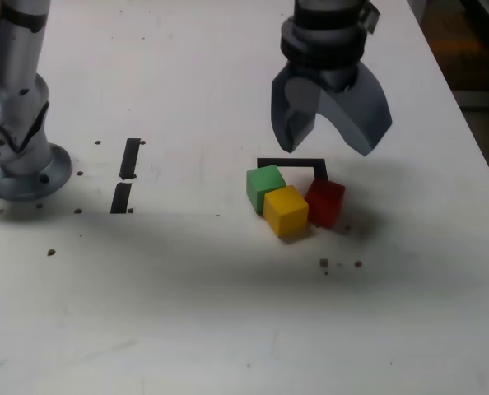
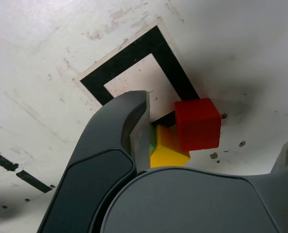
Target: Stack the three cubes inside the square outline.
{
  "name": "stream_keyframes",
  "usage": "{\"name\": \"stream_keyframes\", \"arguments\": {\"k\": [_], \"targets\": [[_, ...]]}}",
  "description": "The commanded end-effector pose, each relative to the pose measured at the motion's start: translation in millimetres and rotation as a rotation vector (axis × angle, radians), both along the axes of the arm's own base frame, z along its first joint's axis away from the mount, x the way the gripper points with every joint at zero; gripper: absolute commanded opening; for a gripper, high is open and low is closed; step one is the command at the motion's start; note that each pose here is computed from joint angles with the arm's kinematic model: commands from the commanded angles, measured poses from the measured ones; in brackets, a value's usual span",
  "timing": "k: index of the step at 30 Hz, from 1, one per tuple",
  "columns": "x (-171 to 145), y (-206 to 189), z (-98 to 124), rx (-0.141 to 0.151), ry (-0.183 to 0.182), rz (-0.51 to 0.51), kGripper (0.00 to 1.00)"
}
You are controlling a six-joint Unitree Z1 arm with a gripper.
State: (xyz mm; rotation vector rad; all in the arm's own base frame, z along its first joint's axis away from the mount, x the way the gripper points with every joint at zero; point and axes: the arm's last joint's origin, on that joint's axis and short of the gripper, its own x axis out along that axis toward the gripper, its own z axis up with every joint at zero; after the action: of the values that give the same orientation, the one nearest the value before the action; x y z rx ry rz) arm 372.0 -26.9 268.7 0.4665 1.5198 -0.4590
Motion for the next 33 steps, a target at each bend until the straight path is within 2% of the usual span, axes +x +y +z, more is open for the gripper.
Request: {"name": "stream_keyframes", "arguments": {"k": [1, 10, 19, 28, 33], "targets": [[4, -1, -4, -0.006, 0.01, -0.002, 0.99], [19, -5, -27, -0.074, 0.062, -0.003, 0.99], [19, -11, -45, -0.174, 0.115, 0.028, 1.0], [-2, -14, -49, -0.263, 0.134, 0.059, 1.0], [-32, -14, -42, -0.32, 0.12, 0.066, 1.0]]}}
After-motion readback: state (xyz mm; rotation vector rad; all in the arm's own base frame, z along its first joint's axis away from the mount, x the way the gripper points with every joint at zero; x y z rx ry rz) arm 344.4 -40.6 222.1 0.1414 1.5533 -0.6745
